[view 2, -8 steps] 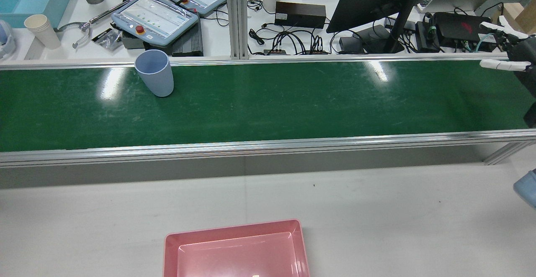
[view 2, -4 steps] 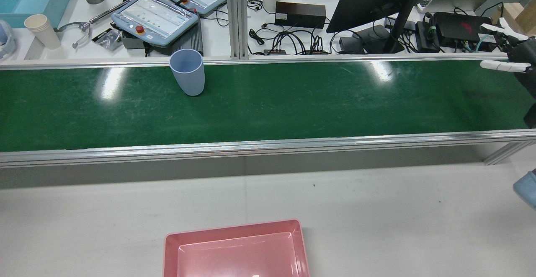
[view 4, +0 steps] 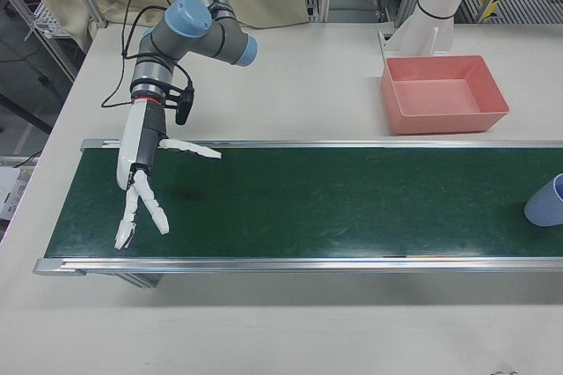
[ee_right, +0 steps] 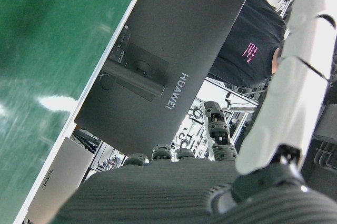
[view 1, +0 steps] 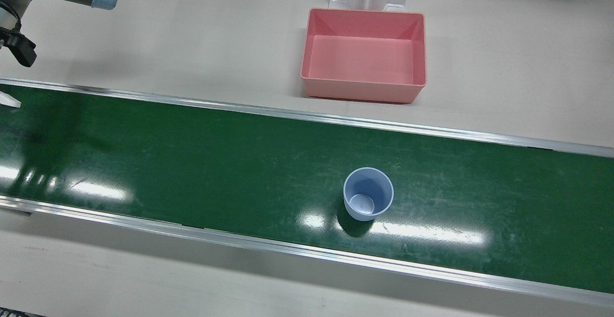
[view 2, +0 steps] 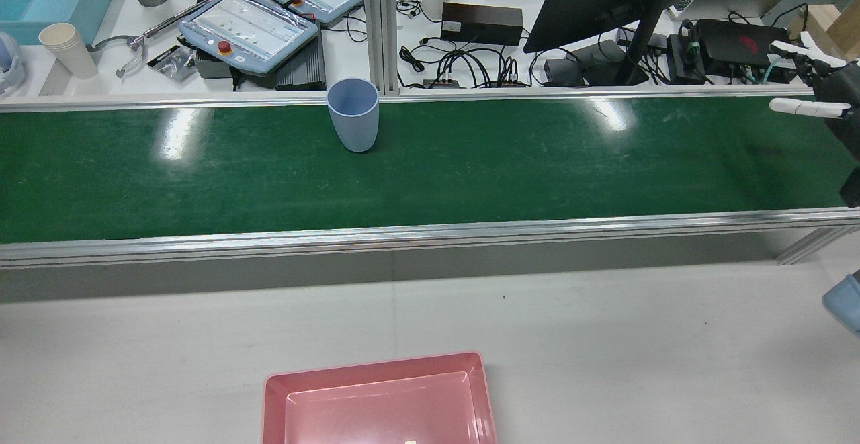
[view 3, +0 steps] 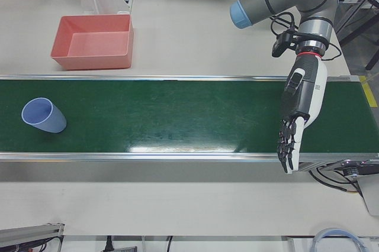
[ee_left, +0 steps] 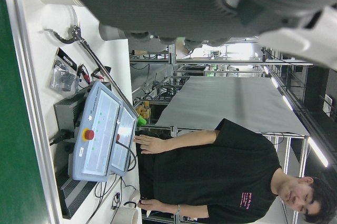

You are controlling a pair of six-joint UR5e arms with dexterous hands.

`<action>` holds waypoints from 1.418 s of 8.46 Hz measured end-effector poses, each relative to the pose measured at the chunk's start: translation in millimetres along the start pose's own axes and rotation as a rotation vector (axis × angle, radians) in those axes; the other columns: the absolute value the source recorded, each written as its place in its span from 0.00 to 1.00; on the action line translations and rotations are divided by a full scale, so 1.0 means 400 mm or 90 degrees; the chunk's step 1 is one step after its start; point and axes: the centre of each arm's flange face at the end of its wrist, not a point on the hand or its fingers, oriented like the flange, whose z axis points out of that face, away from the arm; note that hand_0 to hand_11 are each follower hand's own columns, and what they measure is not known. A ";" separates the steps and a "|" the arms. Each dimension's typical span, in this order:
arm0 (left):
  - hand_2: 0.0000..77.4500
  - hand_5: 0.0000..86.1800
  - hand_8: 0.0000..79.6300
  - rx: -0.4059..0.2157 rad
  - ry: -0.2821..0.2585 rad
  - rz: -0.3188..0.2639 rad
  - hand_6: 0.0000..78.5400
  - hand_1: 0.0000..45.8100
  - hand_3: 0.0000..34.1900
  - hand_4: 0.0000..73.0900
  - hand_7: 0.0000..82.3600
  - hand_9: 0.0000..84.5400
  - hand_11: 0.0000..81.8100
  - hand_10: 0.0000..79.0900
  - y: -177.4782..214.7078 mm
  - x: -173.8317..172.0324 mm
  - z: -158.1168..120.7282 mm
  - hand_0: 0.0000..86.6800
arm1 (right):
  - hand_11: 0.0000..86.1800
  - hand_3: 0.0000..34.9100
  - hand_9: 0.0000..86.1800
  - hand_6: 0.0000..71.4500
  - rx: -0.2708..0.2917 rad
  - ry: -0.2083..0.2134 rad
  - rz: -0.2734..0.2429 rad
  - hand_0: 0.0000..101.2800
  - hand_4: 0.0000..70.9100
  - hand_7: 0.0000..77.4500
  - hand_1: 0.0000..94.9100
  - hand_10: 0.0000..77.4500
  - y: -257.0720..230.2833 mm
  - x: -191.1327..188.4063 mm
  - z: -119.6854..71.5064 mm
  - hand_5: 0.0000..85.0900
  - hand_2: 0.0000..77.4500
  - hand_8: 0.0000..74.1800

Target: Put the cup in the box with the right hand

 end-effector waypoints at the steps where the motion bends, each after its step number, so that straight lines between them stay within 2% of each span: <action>1: 0.01 0.01 0.00 0.000 0.000 0.000 0.01 0.01 0.00 0.01 0.01 0.00 0.00 0.00 0.000 0.000 0.000 0.00 | 0.01 0.00 0.04 0.02 0.000 0.000 0.000 0.46 0.00 0.01 0.17 0.01 0.000 0.000 0.001 0.06 0.13 0.05; 2: 0.01 0.01 0.00 0.000 0.000 0.000 0.01 0.01 0.00 0.01 0.01 0.00 0.00 0.00 0.000 0.000 0.000 0.00 | 0.01 0.00 0.04 0.02 0.001 0.001 0.000 0.47 0.00 0.01 0.19 0.01 -0.001 0.003 0.003 0.06 0.11 0.05; 5: 0.01 0.01 0.00 0.000 0.000 0.000 0.01 0.01 0.00 0.01 0.01 0.00 0.00 0.00 0.000 0.000 0.000 0.00 | 0.01 0.00 0.04 0.02 -0.002 0.000 0.001 0.47 0.00 0.01 0.19 0.01 -0.001 0.009 0.017 0.06 0.11 0.05; 9: 0.01 0.01 0.00 0.000 0.000 0.000 0.01 0.01 0.00 0.01 0.01 0.00 0.00 0.00 0.001 0.000 0.000 0.00 | 0.01 0.00 0.04 0.02 -0.042 -0.016 0.019 0.46 0.00 0.01 0.17 0.01 -0.044 0.054 0.069 0.06 0.13 0.05; 12: 0.01 0.01 0.00 -0.001 0.000 0.000 0.01 0.01 0.00 0.01 0.01 0.00 0.00 0.00 0.002 0.001 0.000 0.00 | 0.01 0.00 0.04 0.02 -0.053 -0.018 0.024 0.46 0.00 0.01 0.17 0.01 -0.039 0.063 0.083 0.06 0.15 0.05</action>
